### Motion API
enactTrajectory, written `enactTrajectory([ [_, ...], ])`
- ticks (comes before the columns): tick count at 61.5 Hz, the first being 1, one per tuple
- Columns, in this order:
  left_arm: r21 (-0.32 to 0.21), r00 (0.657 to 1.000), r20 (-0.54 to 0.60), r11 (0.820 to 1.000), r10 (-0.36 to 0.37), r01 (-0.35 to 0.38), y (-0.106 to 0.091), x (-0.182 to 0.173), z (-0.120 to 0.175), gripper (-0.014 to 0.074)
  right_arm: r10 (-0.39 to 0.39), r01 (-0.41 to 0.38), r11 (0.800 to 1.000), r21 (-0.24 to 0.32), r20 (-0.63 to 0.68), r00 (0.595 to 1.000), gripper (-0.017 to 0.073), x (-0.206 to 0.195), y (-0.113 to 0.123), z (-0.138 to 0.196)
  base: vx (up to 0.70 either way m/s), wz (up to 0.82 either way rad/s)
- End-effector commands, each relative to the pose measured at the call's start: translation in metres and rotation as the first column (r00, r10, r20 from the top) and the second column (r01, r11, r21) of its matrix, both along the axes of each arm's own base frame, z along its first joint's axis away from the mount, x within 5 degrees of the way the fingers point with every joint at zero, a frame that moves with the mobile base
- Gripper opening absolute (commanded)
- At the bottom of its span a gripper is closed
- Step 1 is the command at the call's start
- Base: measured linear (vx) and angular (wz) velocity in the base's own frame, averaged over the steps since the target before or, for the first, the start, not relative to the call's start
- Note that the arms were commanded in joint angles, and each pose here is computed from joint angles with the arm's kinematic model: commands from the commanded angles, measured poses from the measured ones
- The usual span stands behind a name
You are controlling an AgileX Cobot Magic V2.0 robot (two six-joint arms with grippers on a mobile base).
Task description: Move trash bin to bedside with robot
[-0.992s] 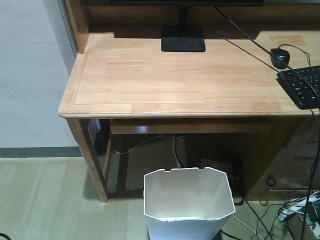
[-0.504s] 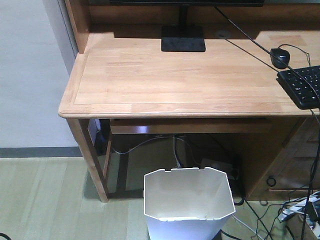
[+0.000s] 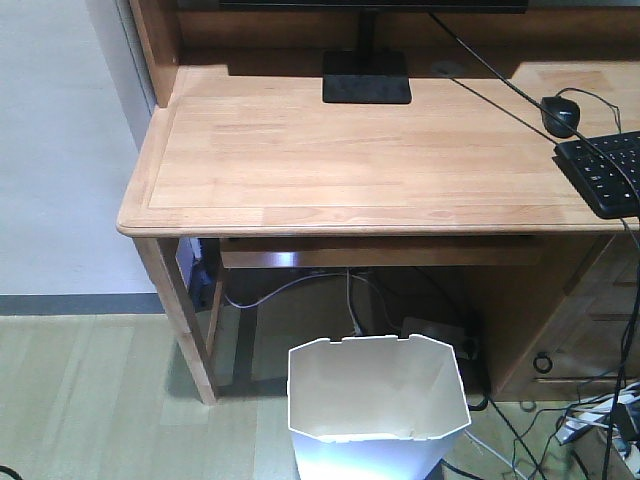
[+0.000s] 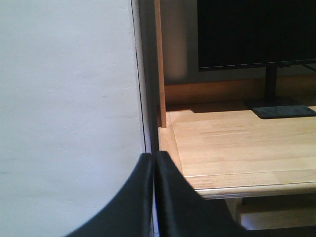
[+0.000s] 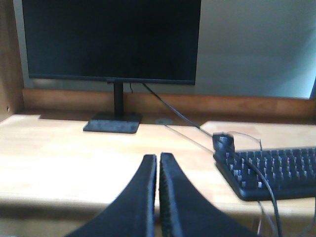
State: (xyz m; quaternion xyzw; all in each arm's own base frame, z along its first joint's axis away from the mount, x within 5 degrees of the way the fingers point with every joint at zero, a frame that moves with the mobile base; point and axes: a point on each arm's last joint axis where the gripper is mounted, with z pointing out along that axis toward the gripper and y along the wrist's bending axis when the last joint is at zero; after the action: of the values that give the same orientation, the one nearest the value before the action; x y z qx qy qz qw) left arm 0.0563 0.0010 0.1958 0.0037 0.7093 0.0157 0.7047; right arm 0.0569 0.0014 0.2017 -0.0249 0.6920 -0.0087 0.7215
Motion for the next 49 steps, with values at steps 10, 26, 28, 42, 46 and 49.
enactTrajectory([
  [10, -0.022, 0.998, 0.070, 1.000, -0.001, 0.003, 0.000, 0.000, 0.003, -0.0006, -0.008, 0.012, 1.000, -0.022, 0.189, 0.982, -0.0008, -0.002, 0.000, 0.047, 0.00, 0.00],
  [26, -0.022, 0.998, 0.070, 1.000, -0.001, 0.003, 0.000, 0.000, 0.003, -0.0006, 0.000, -0.002, 1.000, -0.008, -0.201, 0.980, -0.0008, 0.036, 0.001, 0.074, 0.00, 0.00],
  [28, -0.022, 0.998, 0.070, 1.000, -0.001, 0.003, 0.000, 0.000, 0.003, -0.0006, 0.005, -0.003, 1.000, 0.008, -0.241, 0.970, -0.0008, 0.041, 0.001, 0.076, 0.00, 0.00],
  [42, -0.022, 0.998, 0.070, 1.000, -0.001, 0.003, 0.000, 0.000, 0.003, -0.0006, 0.011, -0.004, 1.000, 0.018, -0.382, 0.924, -0.0008, 0.067, 0.002, 0.080, 0.00, 0.00],
  [46, -0.022, 0.998, 0.070, 1.000, -0.001, 0.003, 0.000, 0.000, 0.003, -0.0006, 0.011, -0.004, 1.000, 0.016, -0.409, 0.912, -0.0008, 0.070, 0.003, 0.077, 0.00, 0.00],
  [49, -0.022, 0.998, 0.070, 1.000, -0.001, 0.003, 0.000, 0.000, 0.003, -0.0006, 0.010, -0.005, 1.000, 0.015, -0.428, 0.904, -0.0006, 0.072, 0.003, 0.074, 0.00, 0.00],
])
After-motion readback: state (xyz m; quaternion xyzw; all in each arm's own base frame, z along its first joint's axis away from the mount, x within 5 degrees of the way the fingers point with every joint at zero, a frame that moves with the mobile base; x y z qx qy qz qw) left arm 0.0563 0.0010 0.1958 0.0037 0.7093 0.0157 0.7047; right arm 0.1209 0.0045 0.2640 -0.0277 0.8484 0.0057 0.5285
